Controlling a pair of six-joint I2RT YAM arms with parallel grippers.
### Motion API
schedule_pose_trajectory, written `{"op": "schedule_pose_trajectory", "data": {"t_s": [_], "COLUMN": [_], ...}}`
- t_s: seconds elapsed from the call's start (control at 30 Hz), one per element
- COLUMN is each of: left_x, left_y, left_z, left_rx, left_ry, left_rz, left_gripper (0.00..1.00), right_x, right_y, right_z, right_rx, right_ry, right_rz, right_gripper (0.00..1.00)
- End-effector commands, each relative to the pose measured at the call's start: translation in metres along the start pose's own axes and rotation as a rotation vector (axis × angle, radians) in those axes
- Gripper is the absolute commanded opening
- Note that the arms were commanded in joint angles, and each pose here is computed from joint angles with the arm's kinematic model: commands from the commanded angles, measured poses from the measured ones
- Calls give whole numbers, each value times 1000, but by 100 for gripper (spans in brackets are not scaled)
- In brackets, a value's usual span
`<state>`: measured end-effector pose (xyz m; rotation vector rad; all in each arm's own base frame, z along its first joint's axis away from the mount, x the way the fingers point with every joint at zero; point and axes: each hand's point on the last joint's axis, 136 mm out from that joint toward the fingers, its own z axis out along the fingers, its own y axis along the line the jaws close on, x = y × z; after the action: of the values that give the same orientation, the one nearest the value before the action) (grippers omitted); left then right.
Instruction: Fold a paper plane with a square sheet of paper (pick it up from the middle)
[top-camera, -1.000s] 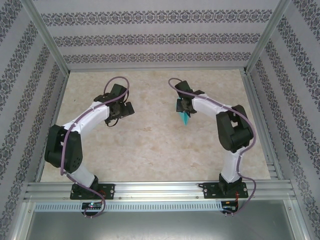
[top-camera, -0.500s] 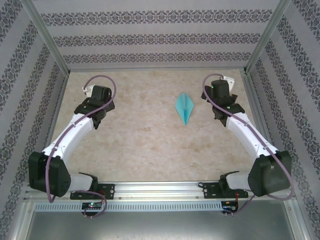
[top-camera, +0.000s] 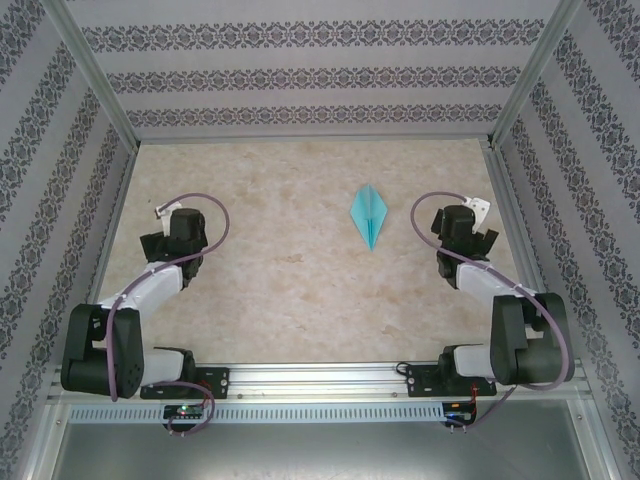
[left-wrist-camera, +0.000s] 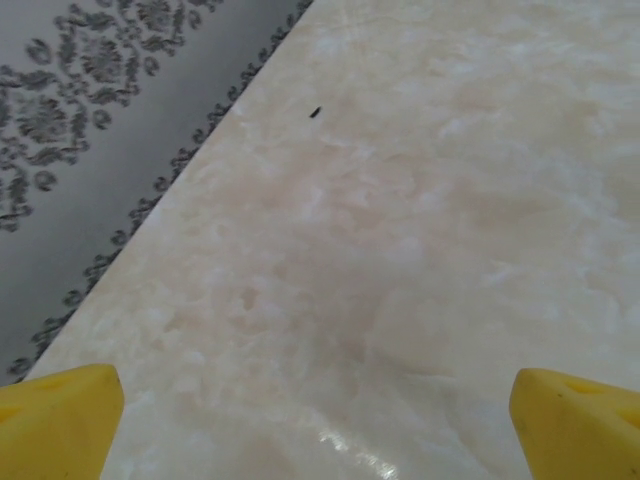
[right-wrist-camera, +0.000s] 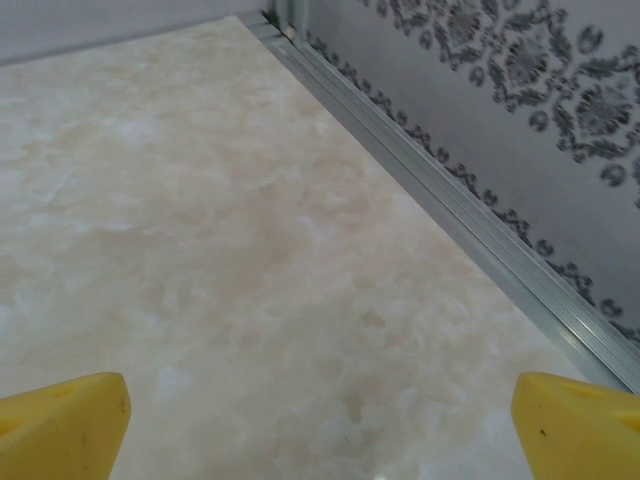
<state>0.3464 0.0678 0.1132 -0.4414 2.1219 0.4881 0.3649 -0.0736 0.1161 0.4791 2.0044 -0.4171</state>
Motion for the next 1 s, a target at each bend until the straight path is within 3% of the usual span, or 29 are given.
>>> {"op": "schedule_pose_trajectory", "data": {"t_s": [0.0, 0.4, 0.63, 0.97], "left_x": [-39, -28, -27, -29], "left_y": [-28, -58, -65, -87], "left_z": [0, -2, -7, -1], "left_rx": [205, 419, 469, 570], "left_ry": [-204, -280, -290, -286], "left_rz": [-8, 91, 113, 30], "left_gripper": [100, 100, 100, 100], "right_x": [-34, -23, -17, -18], "right_y": [14, 54, 57, 57], "right_z": [-1, -1, -1, -1], "right_rx": [-78, -333, -365, -365], "right_ry": [-189, -240, -253, -254], "right_rz": [0, -62, -68, -69], "right_gripper": [98, 98, 98, 98]}}
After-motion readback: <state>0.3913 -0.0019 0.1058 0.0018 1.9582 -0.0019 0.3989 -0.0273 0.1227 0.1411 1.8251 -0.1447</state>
